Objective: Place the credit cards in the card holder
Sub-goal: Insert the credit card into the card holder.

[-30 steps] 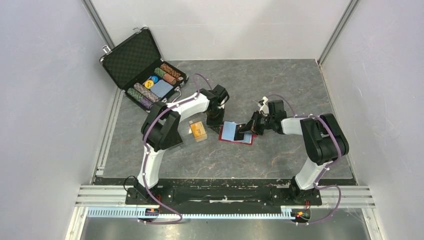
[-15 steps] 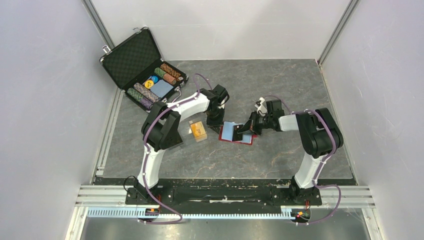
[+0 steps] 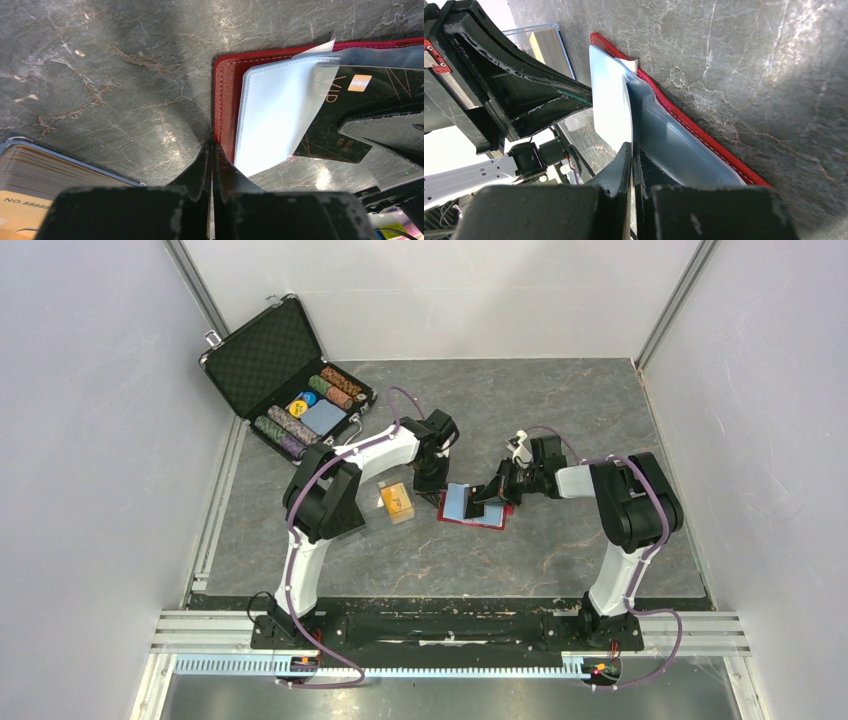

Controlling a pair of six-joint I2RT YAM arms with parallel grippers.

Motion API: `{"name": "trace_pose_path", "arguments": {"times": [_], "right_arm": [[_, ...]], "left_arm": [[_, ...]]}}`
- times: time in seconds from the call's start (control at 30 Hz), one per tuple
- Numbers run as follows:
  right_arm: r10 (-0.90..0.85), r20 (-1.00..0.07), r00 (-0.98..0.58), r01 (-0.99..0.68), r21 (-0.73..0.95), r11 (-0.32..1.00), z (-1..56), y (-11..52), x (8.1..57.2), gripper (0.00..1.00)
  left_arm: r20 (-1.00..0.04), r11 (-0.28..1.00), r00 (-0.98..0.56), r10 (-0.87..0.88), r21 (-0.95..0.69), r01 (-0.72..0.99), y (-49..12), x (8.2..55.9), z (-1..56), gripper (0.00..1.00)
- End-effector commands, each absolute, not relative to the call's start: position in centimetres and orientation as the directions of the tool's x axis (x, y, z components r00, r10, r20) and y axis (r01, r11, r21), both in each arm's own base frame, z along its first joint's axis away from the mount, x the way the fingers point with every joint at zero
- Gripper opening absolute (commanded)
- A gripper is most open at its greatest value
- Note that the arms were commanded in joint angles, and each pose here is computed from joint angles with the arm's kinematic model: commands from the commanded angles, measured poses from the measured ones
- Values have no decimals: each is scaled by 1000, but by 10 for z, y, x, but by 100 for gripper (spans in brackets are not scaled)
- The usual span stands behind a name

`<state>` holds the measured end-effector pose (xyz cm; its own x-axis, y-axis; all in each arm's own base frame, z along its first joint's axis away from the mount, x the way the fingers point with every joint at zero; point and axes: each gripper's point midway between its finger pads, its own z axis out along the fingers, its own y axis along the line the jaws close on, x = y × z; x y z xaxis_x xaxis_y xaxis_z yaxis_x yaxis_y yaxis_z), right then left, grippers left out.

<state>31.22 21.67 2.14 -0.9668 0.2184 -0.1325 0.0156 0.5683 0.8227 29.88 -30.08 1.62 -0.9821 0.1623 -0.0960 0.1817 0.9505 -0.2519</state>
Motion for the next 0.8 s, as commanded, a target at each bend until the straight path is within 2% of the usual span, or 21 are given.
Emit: {"name": "trace_pose_path", "arguments": {"times": [0.0,0.3,0.4,0.5,0.63,0.77], "right_arm": [[254,-176,-951,18,788,615,10,212,322,0],[261,-165,-951,19,812,583,11,233,309,0],[239,-172,-956,2,809,588,11,239,308,3],[201,-190,-961,-30,794,607,11,245,308,11],[157,-243,-957,-79,742,666,15,238,309,30],[106,-275,-956,-114,675,729,19,227,307,42]], "left_arm": [[-39,940,-972,230,-249,232,-308,278,0,2],[-28,943,-973,230,-242,230,-307,275,-1,2],[-22,945,-974,226,-238,225,-305,274,-3,2],[-21,945,-974,226,-237,225,-306,273,-4,2],[-18,946,-975,224,-235,222,-305,273,-4,2],[-13,948,-975,222,-233,219,-305,272,-6,2]]}}
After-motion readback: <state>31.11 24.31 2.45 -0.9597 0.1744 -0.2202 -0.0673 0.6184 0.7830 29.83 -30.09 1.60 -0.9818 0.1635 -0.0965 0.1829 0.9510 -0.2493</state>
